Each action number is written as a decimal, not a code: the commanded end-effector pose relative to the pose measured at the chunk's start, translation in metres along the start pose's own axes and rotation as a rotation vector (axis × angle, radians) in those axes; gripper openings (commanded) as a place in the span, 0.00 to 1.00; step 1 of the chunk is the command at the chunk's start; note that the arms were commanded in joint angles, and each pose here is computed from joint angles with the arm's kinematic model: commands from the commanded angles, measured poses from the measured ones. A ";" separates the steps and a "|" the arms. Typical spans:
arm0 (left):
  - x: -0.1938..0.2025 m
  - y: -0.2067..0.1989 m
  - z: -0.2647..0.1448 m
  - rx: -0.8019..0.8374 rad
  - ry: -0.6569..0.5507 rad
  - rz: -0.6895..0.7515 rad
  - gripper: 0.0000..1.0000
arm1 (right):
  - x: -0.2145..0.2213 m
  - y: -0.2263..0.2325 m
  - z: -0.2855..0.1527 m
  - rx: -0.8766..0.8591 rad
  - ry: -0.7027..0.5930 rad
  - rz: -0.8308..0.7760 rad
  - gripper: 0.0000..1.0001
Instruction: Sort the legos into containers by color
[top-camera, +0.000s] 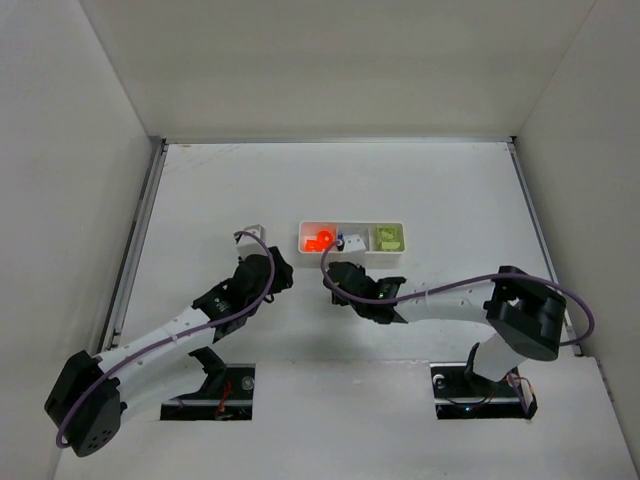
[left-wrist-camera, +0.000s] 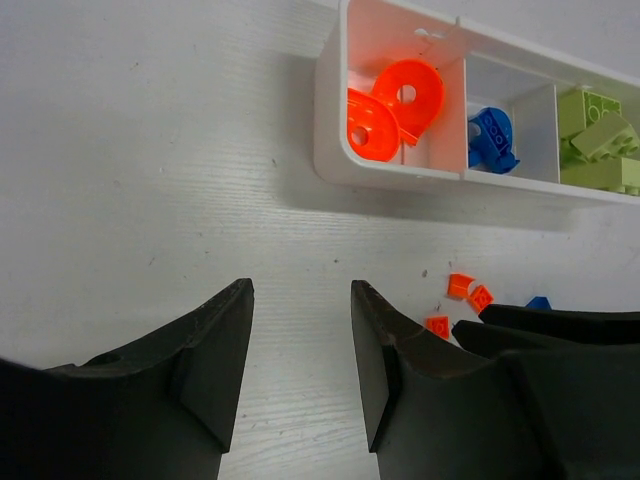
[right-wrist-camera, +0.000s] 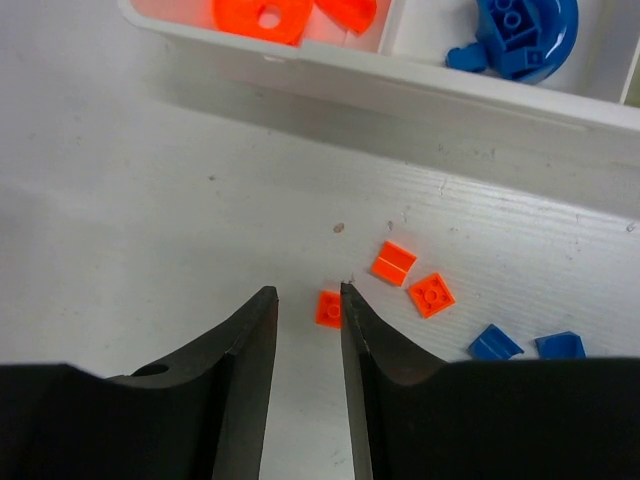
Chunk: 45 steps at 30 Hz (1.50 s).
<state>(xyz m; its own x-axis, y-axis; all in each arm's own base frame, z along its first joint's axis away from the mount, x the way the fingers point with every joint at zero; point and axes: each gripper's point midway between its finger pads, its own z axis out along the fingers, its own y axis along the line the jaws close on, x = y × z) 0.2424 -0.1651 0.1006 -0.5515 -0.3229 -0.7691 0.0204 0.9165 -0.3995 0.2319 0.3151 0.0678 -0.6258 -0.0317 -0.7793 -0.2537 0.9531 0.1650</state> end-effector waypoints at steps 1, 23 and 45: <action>-0.001 0.000 0.000 0.004 -0.013 -0.012 0.41 | 0.006 0.005 0.003 0.007 0.020 0.012 0.37; 0.007 0.007 0.003 -0.015 0.004 -0.002 0.41 | 0.031 0.004 0.012 0.084 0.061 -0.040 0.22; 0.054 -0.021 0.009 0.061 0.107 0.104 0.44 | -0.101 0.011 0.028 -0.032 -0.129 0.061 0.22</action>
<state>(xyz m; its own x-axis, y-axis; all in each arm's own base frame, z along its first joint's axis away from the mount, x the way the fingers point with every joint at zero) 0.2197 -0.1905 0.0605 -0.6420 -0.1942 -0.7417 0.1009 0.9376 -0.3328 0.2936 0.3199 0.1142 -0.5813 0.0409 -0.8127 -0.2122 0.9566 0.1999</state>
